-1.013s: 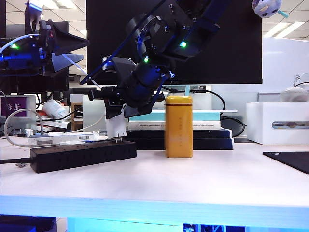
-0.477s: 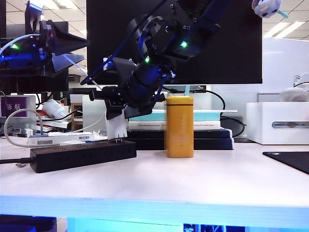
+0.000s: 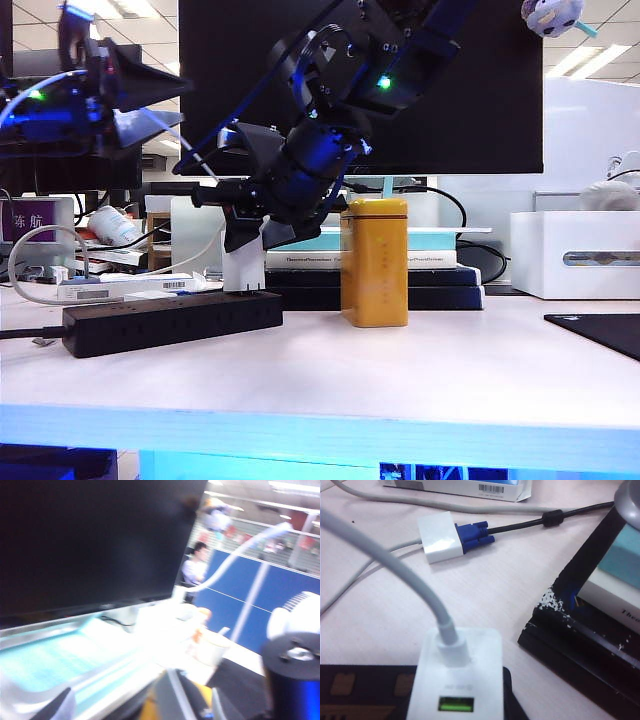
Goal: Plug the white charger into the left socket.
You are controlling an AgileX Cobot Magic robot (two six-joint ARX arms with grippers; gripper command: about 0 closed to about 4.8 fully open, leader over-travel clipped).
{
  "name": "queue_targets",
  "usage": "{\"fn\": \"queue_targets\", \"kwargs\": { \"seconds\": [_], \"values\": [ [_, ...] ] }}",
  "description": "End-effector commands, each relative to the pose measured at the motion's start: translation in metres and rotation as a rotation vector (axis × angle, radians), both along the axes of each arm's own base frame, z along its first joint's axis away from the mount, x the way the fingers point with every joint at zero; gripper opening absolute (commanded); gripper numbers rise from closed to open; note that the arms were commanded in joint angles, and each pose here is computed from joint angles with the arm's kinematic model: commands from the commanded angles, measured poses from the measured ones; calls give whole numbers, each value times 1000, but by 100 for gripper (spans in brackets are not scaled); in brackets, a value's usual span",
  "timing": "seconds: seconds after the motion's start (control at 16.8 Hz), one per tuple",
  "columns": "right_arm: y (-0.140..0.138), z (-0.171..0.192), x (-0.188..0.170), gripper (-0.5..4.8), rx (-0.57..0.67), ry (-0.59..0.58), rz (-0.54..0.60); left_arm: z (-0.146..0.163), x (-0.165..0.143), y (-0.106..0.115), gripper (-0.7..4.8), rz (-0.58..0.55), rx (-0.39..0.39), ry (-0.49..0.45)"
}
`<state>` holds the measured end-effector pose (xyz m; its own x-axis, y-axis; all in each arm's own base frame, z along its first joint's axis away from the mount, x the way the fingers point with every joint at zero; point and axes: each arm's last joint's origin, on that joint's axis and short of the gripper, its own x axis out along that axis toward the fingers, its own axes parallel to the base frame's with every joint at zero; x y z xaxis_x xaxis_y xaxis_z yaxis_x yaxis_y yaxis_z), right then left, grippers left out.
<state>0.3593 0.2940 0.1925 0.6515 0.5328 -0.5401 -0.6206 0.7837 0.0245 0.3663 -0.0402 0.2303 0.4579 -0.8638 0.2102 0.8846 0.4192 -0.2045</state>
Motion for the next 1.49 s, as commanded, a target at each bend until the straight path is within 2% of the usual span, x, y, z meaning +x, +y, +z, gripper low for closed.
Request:
{"fn": "queue_targets", "kwargs": {
  "seconds": [0.06, 0.12, 0.18, 0.48, 0.83, 0.95, 1.01, 1.07, 1.13, 1.31, 1.49],
  "values": [
    [-8, -31, -10, 163, -144, 179, 9, 5, -2, -4, 358, -18, 0, -25],
    [-8, -31, -10, 245, -137, 184, 19, 5, -2, -4, 358, -19, 0, -25],
    [-7, -31, -10, 385, -137, 183, 19, 5, -2, -4, 358, -19, 0, -25],
    [-6, -19, -9, 400, -99, 133, 20, 5, -2, -4, 358, -30, 5, -24],
    [-16, 38, -18, 398, -59, -4, 22, 5, -2, -4, 358, -32, 6, -24],
    [-18, 55, -22, 214, -25, -47, 21, 5, -2, -4, 358, -32, 6, -24],
    [-18, 59, -22, 150, -10, -62, 23, 5, -2, -4, 358, -32, 6, -24],
    [-18, 62, -21, 50, 10, -86, 26, 5, -2, -4, 358, -33, 6, -24],
    [-16, 64, -20, -6, 27, -112, 33, 4, -2, -4, 358, -37, 5, -20],
    [-11, 57, -15, -6, 63, -125, 69, 4, -2, -4, 358, -41, 6, -19],
    [-8, 42, -11, -6, 49, -99, 75, 4, -2, -4, 358, -42, 7, -18]
  ]
}}
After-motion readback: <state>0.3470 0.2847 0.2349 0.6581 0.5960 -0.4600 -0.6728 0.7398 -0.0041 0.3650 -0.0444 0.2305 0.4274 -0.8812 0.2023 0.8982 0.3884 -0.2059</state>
